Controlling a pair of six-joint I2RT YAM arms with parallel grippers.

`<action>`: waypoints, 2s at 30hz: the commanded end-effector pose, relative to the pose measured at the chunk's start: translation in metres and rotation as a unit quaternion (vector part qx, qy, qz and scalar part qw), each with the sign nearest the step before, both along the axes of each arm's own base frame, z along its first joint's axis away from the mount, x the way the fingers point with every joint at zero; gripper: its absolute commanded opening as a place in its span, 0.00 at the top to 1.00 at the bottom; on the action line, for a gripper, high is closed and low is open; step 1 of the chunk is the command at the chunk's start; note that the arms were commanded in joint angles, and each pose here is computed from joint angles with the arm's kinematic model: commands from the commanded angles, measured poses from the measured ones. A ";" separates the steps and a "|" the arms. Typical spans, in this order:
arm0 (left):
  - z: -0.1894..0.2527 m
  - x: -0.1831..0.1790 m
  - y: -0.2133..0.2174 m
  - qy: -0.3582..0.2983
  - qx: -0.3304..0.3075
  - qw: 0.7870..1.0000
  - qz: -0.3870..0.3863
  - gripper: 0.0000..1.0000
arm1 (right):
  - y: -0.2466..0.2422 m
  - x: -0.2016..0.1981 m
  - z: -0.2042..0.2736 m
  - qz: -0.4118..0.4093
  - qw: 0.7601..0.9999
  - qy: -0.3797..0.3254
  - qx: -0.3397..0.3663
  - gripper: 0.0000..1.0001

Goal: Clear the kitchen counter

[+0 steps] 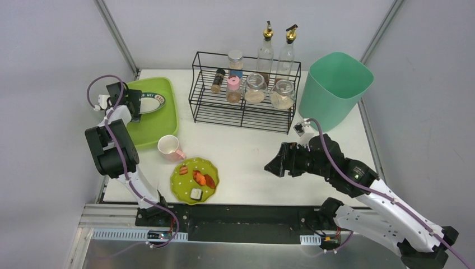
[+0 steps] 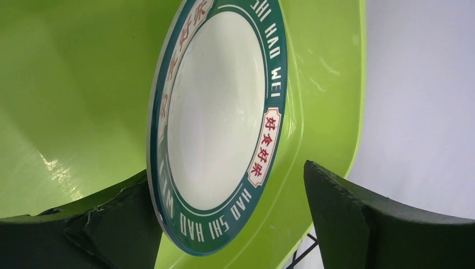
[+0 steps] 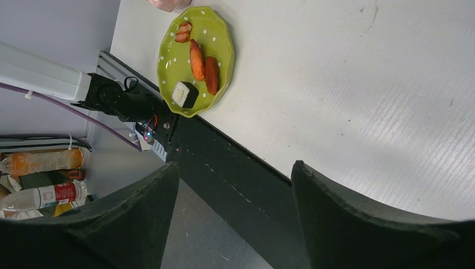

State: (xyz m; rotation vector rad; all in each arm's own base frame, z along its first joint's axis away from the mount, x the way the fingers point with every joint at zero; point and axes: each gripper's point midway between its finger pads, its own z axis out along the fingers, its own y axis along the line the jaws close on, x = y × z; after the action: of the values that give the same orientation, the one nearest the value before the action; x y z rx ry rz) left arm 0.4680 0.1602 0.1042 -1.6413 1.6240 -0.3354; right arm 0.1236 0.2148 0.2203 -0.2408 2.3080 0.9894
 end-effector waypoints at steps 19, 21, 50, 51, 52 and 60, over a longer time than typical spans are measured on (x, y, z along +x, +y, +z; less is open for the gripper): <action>0.048 -0.052 -0.037 0.069 0.019 0.993 -0.099 0.10 | -0.003 -0.014 0.002 0.002 0.999 0.020 0.025 0.22; 0.056 -0.060 -0.040 0.065 0.023 0.992 -0.106 0.10 | 0.003 -0.016 0.001 0.014 0.999 0.032 0.029 0.22; 0.116 -0.159 -0.214 -0.039 0.037 0.890 -0.453 0.14 | 0.147 0.021 -0.101 0.006 0.991 0.136 -0.007 0.33; 0.115 -0.164 -0.216 -0.040 0.039 0.887 -0.458 0.14 | 0.151 0.023 -0.106 0.002 0.990 0.138 -0.009 0.34; 0.113 -0.169 -0.217 -0.040 0.041 0.884 -0.463 0.14 | 0.155 0.024 -0.109 0.000 0.990 0.141 -0.009 0.36; 0.090 -0.196 -0.220 -0.020 0.056 0.868 -0.493 0.14 | 0.187 0.030 -0.137 -0.013 0.988 0.154 -0.020 0.42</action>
State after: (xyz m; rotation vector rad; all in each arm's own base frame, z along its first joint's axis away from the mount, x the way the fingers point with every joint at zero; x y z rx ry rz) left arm 0.2853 -0.0554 0.2039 -0.6734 2.2450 -0.7544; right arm 0.1406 0.3712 0.0698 -0.1197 2.6813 0.9605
